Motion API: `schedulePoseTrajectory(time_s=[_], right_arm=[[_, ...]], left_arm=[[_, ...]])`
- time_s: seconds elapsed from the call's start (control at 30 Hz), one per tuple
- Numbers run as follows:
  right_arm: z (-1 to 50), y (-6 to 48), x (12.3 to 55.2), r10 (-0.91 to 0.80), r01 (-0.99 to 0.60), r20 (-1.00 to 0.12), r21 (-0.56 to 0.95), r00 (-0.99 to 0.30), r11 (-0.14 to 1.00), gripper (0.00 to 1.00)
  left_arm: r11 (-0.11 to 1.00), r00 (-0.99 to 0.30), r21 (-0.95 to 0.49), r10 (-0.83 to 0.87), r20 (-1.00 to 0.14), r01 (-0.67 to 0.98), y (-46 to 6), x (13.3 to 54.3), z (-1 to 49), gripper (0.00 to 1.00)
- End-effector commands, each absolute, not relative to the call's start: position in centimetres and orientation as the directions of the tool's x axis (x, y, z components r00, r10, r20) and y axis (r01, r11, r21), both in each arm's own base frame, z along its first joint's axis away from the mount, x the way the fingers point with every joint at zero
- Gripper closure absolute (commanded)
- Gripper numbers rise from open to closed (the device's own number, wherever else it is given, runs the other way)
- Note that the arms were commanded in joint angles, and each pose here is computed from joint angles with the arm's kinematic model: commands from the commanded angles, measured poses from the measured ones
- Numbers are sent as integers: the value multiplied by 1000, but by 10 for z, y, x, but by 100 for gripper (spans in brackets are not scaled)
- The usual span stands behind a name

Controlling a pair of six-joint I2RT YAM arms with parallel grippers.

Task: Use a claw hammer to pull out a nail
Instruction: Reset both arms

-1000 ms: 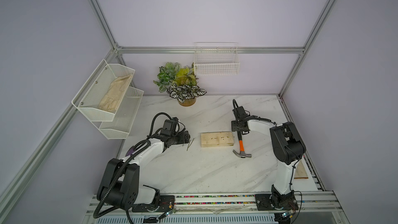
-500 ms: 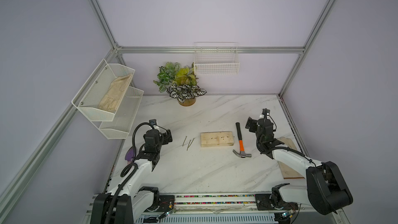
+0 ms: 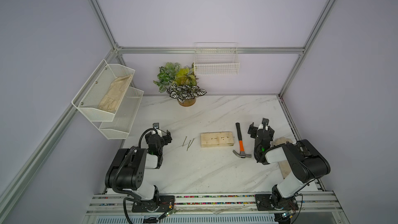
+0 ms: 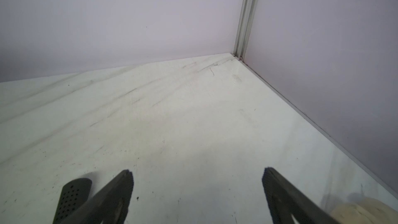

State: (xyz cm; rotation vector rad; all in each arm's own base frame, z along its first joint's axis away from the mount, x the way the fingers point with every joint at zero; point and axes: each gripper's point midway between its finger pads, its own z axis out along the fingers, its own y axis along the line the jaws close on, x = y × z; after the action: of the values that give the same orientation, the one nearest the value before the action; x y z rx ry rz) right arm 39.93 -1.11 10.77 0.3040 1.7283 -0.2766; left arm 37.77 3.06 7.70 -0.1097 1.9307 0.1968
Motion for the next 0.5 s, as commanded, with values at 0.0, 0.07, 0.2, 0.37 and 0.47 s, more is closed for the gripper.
schedulePoseTrajectory(time_s=[0.0, 0.07, 0.2, 0.37, 0.47], right_arm=[[122, -11, 404, 31, 292, -997, 9, -74, 956, 3], [109, -12, 410, 24, 282, -996, -2, -89, 959, 3], [99, -30, 427, 113, 280, -980, 63, -165, 958, 3], [103, -32, 425, 111, 290, -982, 63, -151, 955, 3], [102, -32, 425, 112, 291, -982, 63, -155, 955, 3]], left_arm=[[991, -266, 108, 85, -960, -73, 16, 402, 112, 0], [991, -257, 97, 70, -964, -91, 18, 401, 112, 0], [984, -269, 86, 41, -962, -156, 30, 403, 111, 0], [984, -257, 89, 46, -965, -156, 30, 402, 112, 0], [984, -255, 87, 44, -966, -159, 30, 402, 113, 0]])
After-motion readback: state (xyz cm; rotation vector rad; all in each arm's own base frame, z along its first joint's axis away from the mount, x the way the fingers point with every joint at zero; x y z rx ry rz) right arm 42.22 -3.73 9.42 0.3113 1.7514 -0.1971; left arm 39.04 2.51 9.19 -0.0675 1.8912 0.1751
